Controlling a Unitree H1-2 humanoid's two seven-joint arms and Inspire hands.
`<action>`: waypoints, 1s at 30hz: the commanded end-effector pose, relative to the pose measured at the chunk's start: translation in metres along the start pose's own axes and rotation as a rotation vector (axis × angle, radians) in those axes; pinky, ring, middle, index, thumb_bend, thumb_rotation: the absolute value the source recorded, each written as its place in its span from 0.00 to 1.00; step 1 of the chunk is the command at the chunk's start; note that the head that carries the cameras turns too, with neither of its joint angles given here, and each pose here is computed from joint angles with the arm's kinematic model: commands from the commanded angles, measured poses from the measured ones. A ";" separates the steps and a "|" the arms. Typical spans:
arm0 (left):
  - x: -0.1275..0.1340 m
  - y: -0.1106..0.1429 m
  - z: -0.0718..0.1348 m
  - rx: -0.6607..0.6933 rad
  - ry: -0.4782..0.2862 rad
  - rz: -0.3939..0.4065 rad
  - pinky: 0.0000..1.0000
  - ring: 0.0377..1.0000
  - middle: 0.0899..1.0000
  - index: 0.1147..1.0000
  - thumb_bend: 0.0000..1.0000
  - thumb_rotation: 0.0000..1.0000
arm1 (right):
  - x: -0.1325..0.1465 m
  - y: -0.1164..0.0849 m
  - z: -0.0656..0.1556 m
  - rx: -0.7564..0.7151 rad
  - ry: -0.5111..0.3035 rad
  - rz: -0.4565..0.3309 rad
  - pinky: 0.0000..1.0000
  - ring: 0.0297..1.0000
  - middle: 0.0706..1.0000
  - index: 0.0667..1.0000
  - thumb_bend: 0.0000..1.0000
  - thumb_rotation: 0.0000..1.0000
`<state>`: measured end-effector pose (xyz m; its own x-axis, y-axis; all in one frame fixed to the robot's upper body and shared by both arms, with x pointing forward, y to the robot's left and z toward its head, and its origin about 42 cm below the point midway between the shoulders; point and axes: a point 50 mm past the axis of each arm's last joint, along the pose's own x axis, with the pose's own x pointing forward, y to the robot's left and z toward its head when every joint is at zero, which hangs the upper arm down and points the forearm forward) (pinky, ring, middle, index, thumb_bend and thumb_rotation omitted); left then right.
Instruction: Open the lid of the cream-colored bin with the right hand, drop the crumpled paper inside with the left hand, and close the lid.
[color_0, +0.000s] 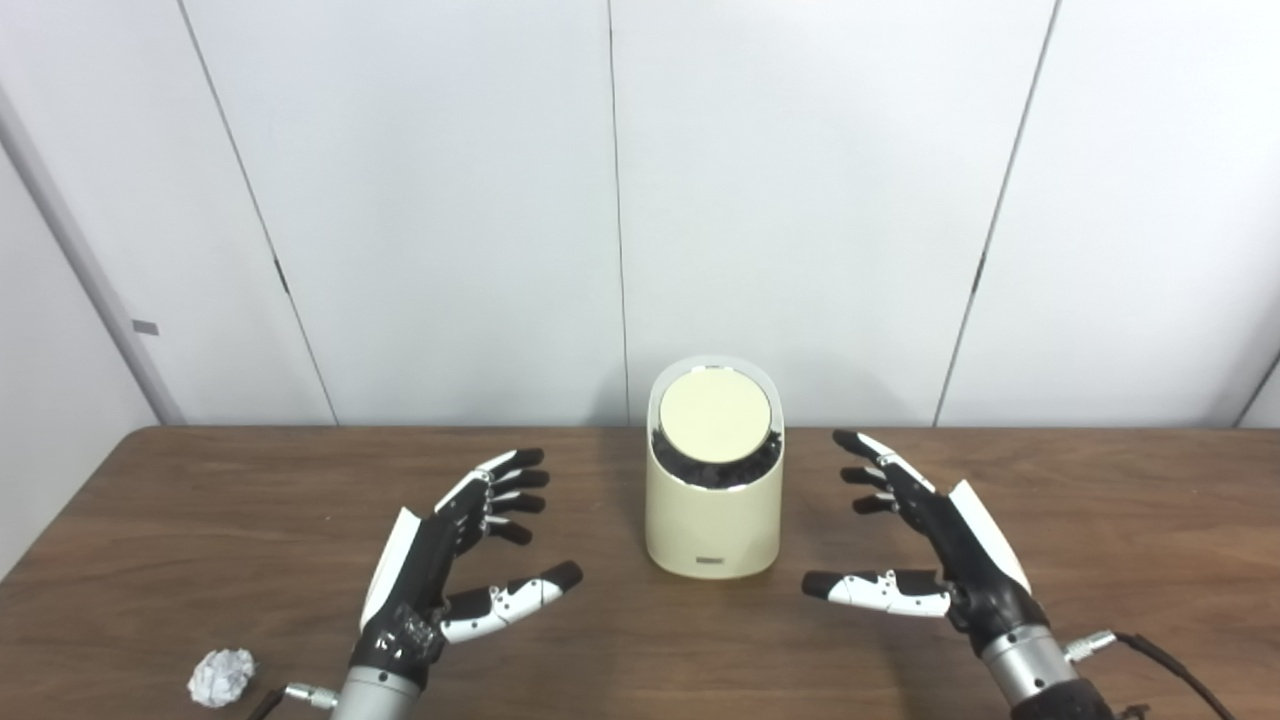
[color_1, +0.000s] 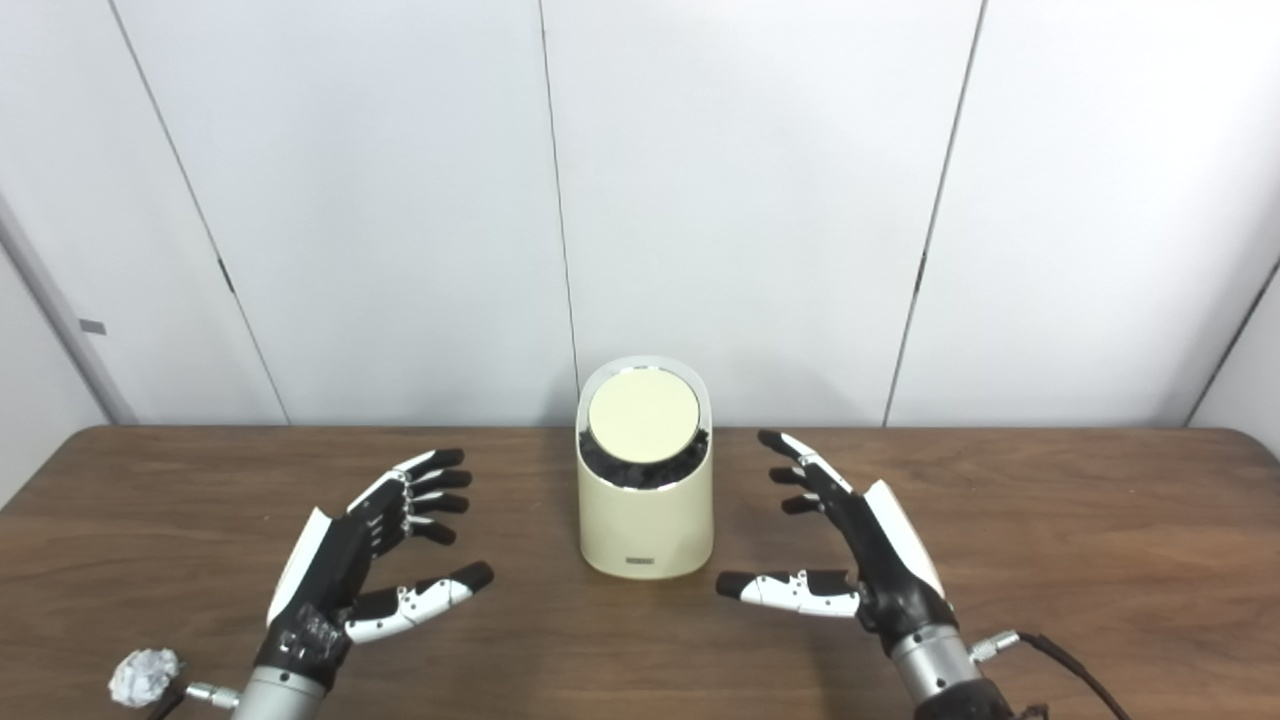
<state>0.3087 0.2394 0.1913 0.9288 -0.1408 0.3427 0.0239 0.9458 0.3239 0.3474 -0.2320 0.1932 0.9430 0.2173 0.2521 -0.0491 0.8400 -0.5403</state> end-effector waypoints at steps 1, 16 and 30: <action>0.007 0.004 0.014 0.001 -0.088 0.006 0.61 0.70 0.76 0.82 0.71 0.15 | 0.010 -0.010 0.017 -0.007 -0.079 -0.026 0.71 0.82 0.90 0.86 0.74 0.36; 0.010 0.004 0.013 0.009 -0.098 0.009 0.60 0.70 0.75 0.81 0.70 0.14 | 0.014 -0.010 0.016 -0.022 -0.078 -0.037 0.71 0.82 0.90 0.87 0.77 0.41; 0.011 0.004 0.011 0.013 -0.106 0.002 0.60 0.70 0.75 0.81 0.70 0.14 | 0.060 -0.006 0.053 -0.022 -0.079 -0.121 0.77 0.88 0.91 0.99 0.82 0.40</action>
<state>0.3095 0.2391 0.1913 0.9173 -0.1523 0.3678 0.0255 0.9445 0.3275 0.3799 -0.2041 0.2318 0.9355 0.1490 0.3202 0.0446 0.8495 -0.5258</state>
